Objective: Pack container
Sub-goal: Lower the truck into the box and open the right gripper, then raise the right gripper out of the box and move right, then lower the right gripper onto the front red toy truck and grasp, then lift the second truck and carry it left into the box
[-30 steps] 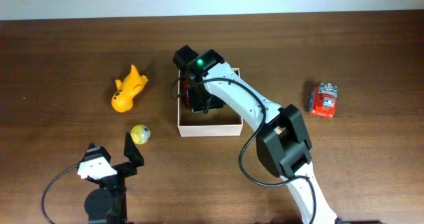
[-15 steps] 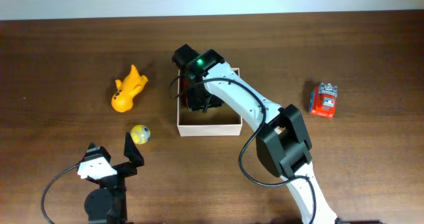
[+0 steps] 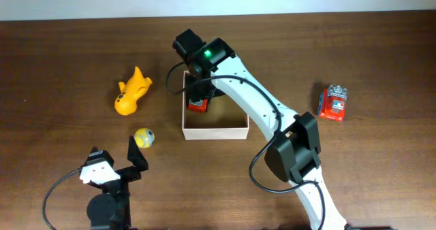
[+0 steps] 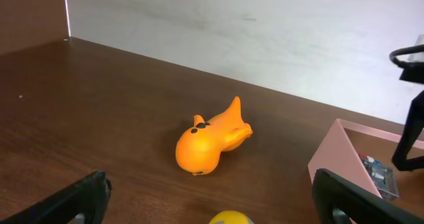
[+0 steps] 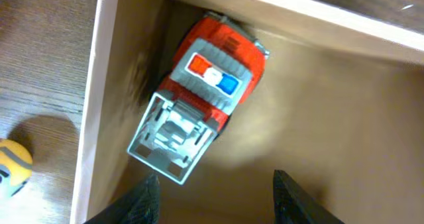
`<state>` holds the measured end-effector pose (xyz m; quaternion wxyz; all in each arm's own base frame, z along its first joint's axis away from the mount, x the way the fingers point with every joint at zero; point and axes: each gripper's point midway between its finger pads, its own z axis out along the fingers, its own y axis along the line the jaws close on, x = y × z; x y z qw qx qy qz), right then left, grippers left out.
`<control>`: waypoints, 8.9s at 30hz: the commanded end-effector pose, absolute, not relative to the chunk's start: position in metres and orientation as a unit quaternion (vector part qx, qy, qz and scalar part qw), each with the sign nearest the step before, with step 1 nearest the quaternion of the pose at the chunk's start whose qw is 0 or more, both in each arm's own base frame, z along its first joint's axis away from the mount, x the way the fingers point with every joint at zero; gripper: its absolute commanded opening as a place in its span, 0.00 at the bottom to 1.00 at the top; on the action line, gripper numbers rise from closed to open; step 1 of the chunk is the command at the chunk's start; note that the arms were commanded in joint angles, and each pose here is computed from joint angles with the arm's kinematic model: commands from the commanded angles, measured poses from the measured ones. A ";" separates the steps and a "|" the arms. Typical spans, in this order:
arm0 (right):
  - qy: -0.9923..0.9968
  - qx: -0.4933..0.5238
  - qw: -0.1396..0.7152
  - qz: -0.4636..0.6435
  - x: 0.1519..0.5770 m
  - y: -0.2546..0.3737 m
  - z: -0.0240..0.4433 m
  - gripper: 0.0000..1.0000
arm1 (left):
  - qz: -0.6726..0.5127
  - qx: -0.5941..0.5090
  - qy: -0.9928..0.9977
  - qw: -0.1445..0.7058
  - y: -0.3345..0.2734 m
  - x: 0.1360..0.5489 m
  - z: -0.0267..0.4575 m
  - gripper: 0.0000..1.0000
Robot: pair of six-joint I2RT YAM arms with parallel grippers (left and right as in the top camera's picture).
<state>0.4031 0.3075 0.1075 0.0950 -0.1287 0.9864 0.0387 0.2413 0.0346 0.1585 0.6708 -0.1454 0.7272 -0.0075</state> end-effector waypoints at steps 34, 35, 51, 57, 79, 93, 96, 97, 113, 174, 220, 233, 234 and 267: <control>0.990 -0.091 0.101 0.023 0.440 0.268 0.054 0.49 | -0.002 -0.137 0.728 0.671 0.034 0.241 0.157 0.99; 0.991 -0.090 0.099 0.024 0.439 0.269 0.052 0.50 | -0.002 -0.137 0.728 0.671 0.034 0.241 0.157 0.99; 0.987 -0.090 0.117 0.059 0.444 0.291 0.051 0.49 | -0.002 -0.137 0.728 0.671 0.034 0.241 0.157 0.99; 0.986 -0.093 0.119 0.071 0.445 0.296 0.052 0.49 | -0.002 -0.137 0.728 0.671 0.034 0.241 0.157 0.99; 0.990 -0.086 0.103 0.034 0.445 0.265 0.052 0.50 | -0.002 -0.137 0.728 0.671 0.034 0.241 0.157 0.99; 0.974 -0.114 0.183 0.063 0.449 0.257 0.189 0.60 | -0.002 -0.137 0.728 0.671 0.034 0.241 0.157 0.99; 0.965 -0.114 0.229 0.065 0.450 0.244 0.240 0.64 | -0.003 -0.137 0.728 0.671 0.034 0.241 0.157 0.99; 0.961 -0.106 0.248 0.057 0.451 0.234 0.258 0.66 | -0.002 -0.137 0.728 0.671 0.034 0.241 0.157 0.99; 0.974 -0.002 0.223 -0.045 0.468 0.030 0.277 0.77 | -0.002 -0.137 0.728 0.671 0.034 0.241 0.157 0.99; 0.988 0.113 -0.080 0.066 0.390 -0.060 0.020 0.89 | -0.002 -0.137 0.728 0.671 0.034 0.241 0.157 0.99; 0.990 0.107 -0.069 0.058 0.393 -0.063 0.011 0.66 | -0.002 -0.137 0.728 0.671 0.034 0.241 0.157 0.99; 0.993 0.099 -0.029 0.054 0.420 -0.067 0.062 0.66 | -0.003 -0.137 0.728 0.671 0.034 0.241 0.157 0.99; 0.994 0.096 -0.025 0.053 0.422 -0.067 0.068 0.66 | -0.003 -0.137 0.728 0.671 0.034 0.241 0.157 0.99; 0.982 -0.109 0.125 0.091 0.422 0.212 0.220 0.67 | -0.003 -0.137 0.728 0.671 0.034 0.241 0.157 0.99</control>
